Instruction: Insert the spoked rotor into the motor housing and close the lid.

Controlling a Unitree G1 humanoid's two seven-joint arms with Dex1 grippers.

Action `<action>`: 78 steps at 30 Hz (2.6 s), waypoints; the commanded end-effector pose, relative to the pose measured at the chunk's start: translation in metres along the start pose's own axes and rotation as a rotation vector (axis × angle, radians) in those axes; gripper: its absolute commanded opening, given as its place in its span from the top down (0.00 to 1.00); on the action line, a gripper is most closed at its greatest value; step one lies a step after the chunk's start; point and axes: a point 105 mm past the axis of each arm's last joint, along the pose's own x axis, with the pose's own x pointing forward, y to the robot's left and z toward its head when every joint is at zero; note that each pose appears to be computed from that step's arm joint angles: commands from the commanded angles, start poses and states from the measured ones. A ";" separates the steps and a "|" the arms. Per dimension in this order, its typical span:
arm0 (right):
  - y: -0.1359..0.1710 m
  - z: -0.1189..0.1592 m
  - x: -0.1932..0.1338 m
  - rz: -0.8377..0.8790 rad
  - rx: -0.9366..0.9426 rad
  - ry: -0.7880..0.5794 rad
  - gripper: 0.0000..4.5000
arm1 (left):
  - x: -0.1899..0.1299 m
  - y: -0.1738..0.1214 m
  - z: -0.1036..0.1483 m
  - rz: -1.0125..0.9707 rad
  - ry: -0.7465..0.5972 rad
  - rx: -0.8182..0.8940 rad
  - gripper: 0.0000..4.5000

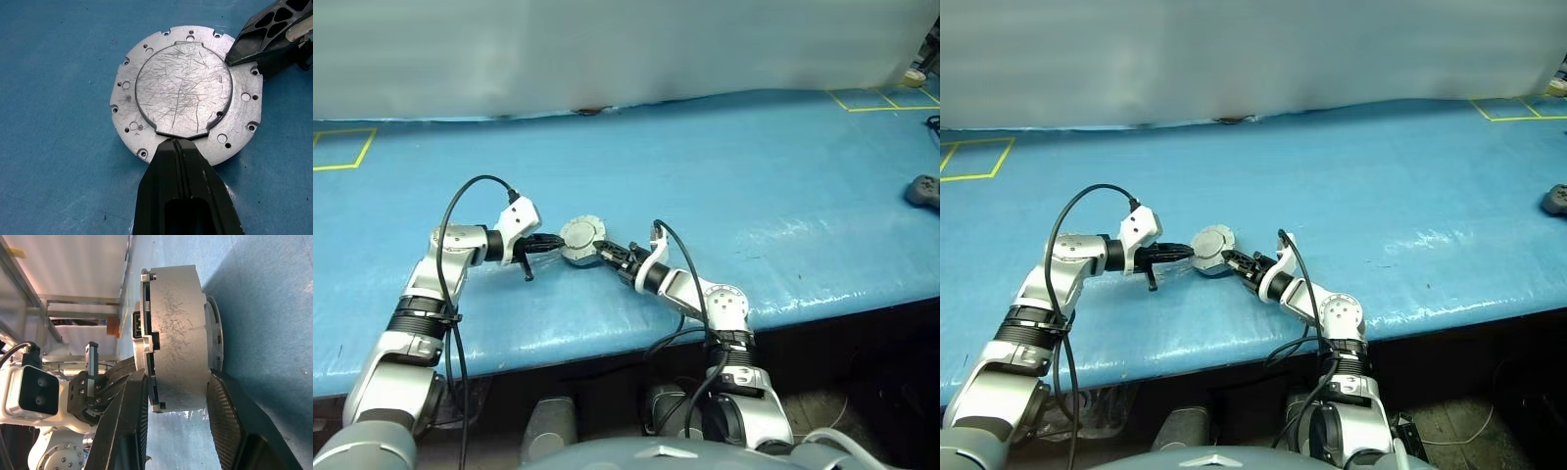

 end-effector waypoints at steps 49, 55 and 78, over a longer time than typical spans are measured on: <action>0.004 -0.002 0.006 -0.001 -0.017 -0.033 0.72 | 0.011 0.000 -0.005 0.011 0.019 0.037 1.00; 0.006 -0.008 0.005 0.015 -0.008 -0.016 0.72 | 0.011 0.000 -0.005 0.011 0.018 0.037 1.00; 0.019 -0.017 0.005 0.101 -0.007 0.018 0.72 | 0.006 0.002 -0.006 0.024 0.017 0.034 1.00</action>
